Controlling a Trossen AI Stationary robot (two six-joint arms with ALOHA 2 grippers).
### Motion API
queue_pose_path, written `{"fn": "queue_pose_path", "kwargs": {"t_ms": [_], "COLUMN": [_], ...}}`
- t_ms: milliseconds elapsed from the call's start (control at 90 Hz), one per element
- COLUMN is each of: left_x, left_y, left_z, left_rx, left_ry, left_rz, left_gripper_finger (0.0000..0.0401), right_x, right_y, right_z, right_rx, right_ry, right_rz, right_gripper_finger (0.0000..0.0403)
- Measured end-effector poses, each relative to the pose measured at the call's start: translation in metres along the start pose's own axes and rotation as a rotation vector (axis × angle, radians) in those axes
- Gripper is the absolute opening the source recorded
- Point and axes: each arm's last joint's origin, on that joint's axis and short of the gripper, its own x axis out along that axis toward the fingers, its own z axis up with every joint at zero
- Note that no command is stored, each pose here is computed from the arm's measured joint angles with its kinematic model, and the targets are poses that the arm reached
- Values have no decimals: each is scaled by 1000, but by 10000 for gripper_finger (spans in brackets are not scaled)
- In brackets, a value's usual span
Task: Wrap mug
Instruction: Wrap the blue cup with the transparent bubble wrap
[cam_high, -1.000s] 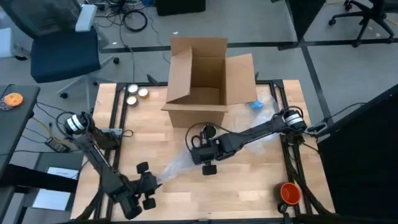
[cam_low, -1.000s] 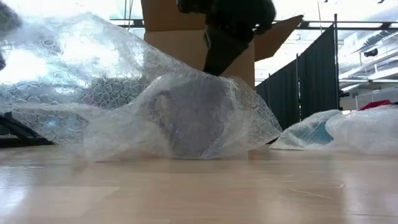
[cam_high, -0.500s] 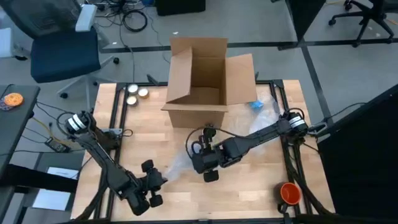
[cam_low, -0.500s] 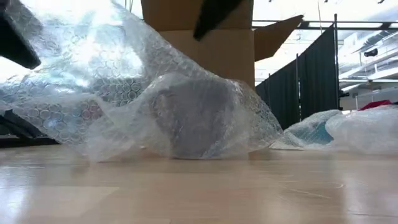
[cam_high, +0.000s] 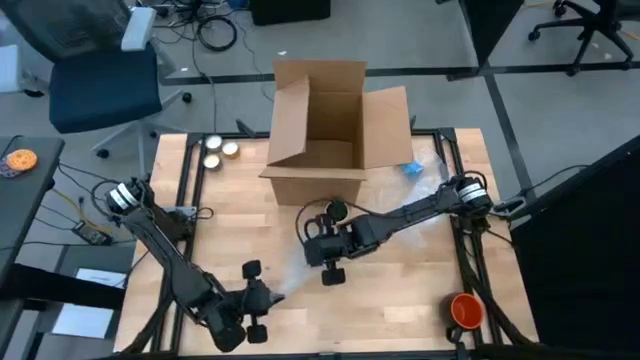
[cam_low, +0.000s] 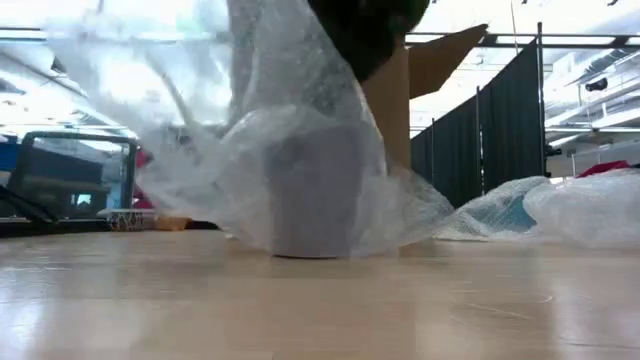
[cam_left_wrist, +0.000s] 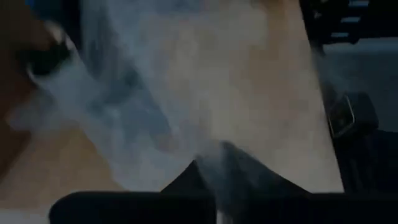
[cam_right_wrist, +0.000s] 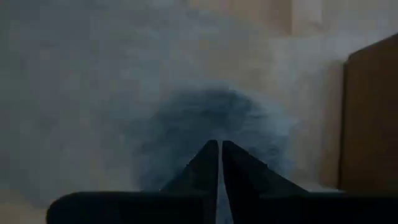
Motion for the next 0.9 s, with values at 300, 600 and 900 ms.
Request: {"fn": "queue_pose_path", "kwargs": {"t_ms": [300, 600, 900], "left_x": [16, 34, 52], "left_y": [12, 28, 47], "left_z": [21, 37, 35], "left_rx": [38, 9, -27], "left_ry": [-56, -102, -82], "left_rz": [33, 71, 135], "left_gripper_finger": [0, 0, 0], "right_x": [17, 19, -5], "right_y": [5, 16, 18], "right_z": [-15, -15, 0], "right_rx": [29, 21, -12], "right_ry": [2, -47, -37], "right_rz": [79, 148, 117], "right_gripper_finger": [0, 0, 0]}}
